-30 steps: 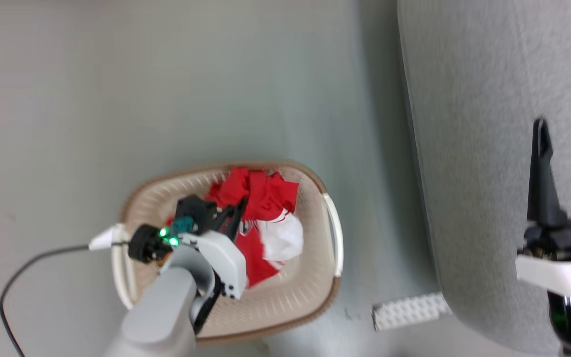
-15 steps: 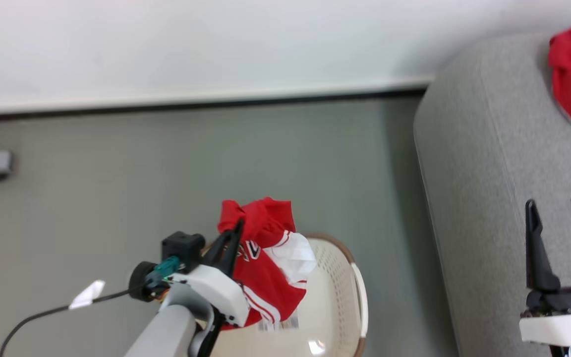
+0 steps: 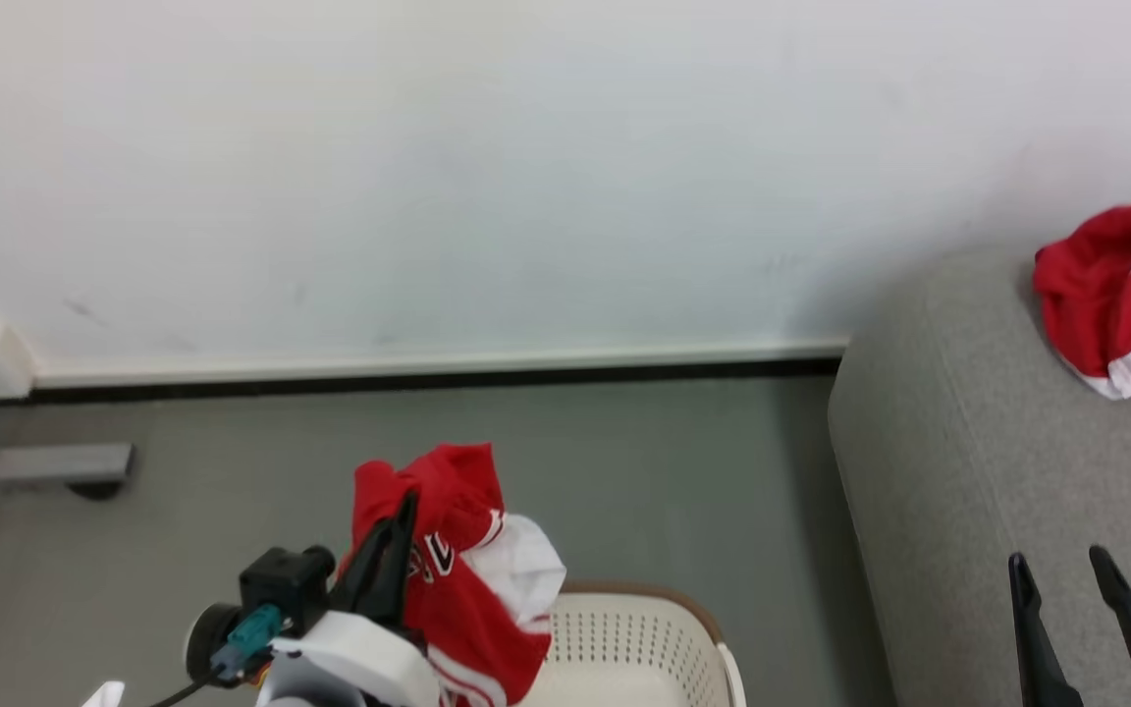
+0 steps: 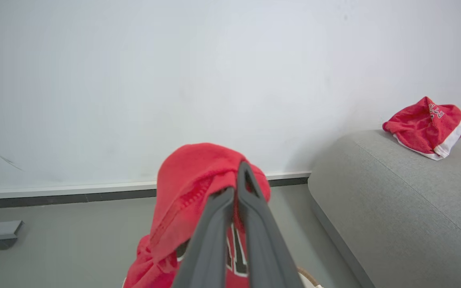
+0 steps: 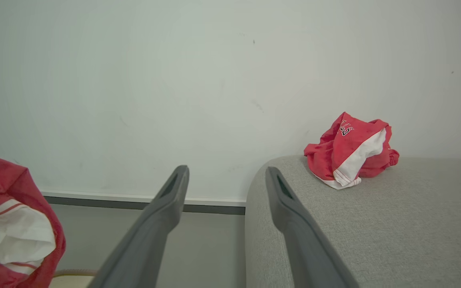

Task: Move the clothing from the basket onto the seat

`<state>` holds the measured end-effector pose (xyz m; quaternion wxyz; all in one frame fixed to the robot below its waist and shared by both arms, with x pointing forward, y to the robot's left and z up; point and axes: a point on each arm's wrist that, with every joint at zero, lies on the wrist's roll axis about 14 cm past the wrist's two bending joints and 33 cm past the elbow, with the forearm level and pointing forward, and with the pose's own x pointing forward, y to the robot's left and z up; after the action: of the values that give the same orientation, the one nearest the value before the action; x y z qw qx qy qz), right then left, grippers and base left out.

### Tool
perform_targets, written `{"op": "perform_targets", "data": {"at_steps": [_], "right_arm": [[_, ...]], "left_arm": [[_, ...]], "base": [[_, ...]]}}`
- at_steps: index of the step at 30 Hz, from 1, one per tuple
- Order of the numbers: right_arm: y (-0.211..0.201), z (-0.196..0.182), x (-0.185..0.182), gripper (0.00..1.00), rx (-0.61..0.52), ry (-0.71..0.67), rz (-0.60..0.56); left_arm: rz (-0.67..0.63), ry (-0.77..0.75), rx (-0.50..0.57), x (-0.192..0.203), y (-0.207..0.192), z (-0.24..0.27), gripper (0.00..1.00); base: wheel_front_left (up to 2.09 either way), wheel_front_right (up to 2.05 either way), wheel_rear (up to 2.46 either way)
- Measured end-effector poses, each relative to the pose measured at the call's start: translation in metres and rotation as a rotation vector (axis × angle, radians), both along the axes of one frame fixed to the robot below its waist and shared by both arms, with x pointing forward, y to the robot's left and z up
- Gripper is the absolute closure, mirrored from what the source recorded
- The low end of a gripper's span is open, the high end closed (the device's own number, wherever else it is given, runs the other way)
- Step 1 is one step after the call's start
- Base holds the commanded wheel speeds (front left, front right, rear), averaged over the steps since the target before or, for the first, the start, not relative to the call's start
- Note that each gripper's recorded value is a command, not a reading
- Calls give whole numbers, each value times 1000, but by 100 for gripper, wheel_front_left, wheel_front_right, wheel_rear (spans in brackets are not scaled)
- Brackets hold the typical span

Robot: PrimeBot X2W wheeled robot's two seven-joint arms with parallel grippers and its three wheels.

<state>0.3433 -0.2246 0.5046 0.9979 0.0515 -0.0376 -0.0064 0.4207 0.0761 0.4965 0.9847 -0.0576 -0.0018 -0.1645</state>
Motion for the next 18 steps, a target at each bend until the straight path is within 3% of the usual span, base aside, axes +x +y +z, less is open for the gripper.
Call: {"op": "perform_targets", "data": {"at_steps": [18], "right_arm": [[24,4,-23,0,18,-26,67]], "left_arm": [[101,-84,34,-44,49,25,100]], "base": [[0,0,0]]}}
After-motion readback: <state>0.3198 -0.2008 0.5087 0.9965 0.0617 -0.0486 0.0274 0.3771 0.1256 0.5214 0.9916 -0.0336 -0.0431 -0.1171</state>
